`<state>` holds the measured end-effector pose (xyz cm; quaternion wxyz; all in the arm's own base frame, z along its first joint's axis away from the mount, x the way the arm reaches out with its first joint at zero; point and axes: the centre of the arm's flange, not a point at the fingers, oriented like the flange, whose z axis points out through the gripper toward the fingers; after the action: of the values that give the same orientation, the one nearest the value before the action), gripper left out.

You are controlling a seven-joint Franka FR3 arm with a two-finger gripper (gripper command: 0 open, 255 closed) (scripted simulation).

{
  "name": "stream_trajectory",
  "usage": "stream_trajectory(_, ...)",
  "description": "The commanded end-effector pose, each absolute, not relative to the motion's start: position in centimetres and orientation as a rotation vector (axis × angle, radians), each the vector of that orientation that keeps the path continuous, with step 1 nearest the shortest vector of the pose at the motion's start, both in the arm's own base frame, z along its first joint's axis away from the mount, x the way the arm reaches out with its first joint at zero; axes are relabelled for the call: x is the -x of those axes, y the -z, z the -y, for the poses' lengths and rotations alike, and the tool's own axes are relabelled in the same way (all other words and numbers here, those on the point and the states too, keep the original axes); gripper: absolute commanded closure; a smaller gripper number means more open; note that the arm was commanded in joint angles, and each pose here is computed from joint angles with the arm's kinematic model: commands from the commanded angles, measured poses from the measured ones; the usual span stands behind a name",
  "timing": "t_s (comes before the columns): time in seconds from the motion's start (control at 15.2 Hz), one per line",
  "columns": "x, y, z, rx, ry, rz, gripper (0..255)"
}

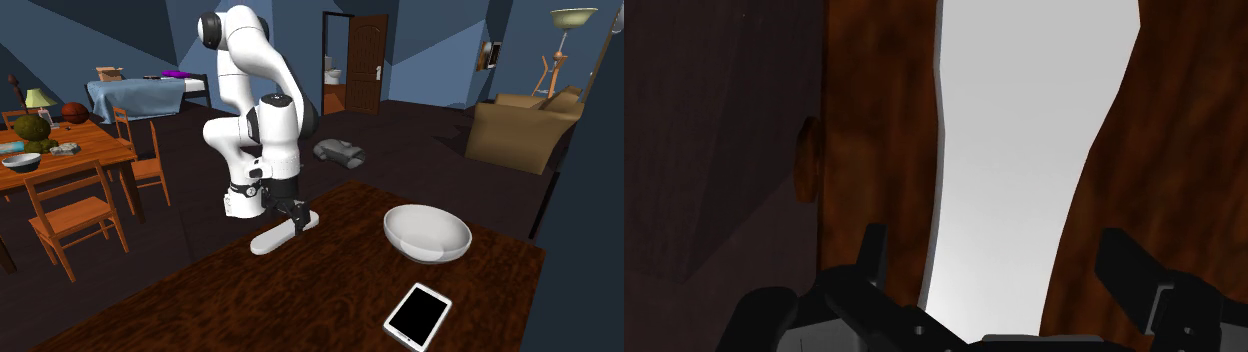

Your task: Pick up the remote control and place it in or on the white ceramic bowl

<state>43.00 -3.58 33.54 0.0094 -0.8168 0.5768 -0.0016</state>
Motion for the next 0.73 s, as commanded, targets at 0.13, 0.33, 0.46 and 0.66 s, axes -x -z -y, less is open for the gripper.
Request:
stream_trajectory(0.13,-43.00,-33.53,3.58,2.551,0.005,-1.801,255)
stream_trajectory(0.33,-43.00,-33.53,3.58,2.551,0.005,-1.801,255)
stream_trajectory(0.46,-43.00,-33.53,3.58,2.551,0.005,-1.801,255)
stream_trajectory(0.66,-43.00,-33.53,3.58,2.551,0.005,-1.801,255)
